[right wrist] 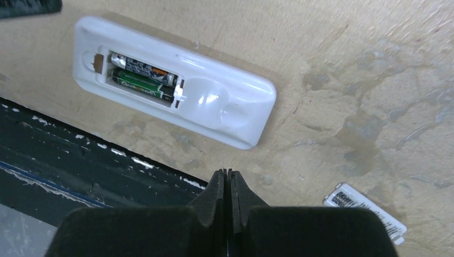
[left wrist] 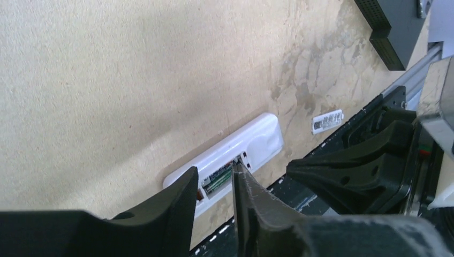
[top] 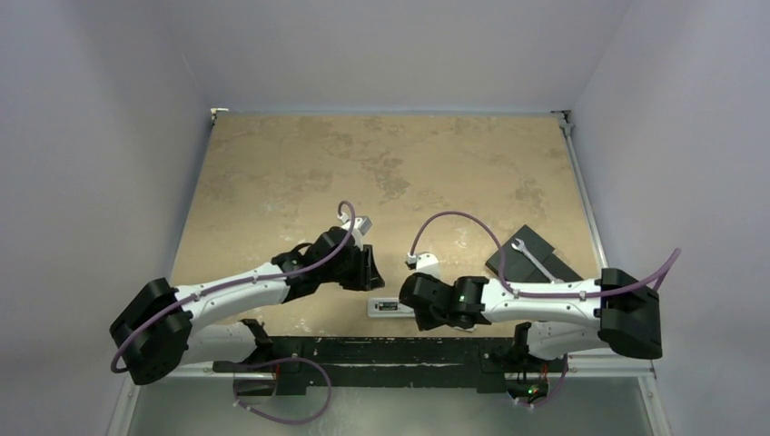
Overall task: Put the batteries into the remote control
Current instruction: Load the battery into the remote control, then adjust the remote control at the center of the board.
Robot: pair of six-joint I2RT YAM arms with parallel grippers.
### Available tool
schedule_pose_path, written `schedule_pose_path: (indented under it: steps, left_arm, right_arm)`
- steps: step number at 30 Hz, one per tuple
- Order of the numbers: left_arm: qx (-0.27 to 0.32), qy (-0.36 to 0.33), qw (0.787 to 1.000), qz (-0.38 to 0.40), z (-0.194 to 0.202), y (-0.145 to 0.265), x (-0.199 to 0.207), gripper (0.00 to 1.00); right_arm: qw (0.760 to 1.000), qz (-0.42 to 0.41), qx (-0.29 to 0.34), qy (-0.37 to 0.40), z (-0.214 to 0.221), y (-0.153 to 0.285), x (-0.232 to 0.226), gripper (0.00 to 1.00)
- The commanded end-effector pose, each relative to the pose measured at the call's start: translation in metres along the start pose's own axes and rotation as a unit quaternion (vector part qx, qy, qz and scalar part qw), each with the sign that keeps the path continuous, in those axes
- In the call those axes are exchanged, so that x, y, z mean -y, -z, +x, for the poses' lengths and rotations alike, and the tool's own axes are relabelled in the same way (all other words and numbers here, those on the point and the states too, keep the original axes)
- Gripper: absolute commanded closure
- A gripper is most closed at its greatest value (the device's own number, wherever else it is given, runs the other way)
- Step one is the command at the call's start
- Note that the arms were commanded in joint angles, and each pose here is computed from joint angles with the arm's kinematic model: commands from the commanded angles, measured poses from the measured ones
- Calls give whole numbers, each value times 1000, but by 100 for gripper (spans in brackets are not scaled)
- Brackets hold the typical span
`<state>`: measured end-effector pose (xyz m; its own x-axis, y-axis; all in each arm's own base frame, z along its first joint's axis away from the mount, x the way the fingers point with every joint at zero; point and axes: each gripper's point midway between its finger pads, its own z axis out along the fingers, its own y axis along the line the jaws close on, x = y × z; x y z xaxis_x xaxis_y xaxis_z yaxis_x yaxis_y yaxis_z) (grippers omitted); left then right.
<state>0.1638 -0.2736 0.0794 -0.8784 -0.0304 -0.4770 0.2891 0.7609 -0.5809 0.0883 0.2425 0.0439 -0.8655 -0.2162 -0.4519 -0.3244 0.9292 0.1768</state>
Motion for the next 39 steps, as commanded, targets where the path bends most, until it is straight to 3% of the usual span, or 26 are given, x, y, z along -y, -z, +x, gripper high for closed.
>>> schedule_pose_path:
  steps: [1,4,18,39]
  left_arm:
    - [13,-31,999,-13,-18,-8,3,76]
    - [11,-34,999,-18,-19,-17,2,100]
    - [-40,-37,997,-47,1,-41,-17,100]
    - [-89,-23,995,-46,37,-26,-33,100]
  right_arm:
    - [999,-33,5,-28,1,-3,-13,100]
    - [999,-28,4,-29,3,-9,-11,100]
    - [999,17,4,-29,1,-27,-2,100]
    - [996,69,46,-29,-45,-39,10,100]
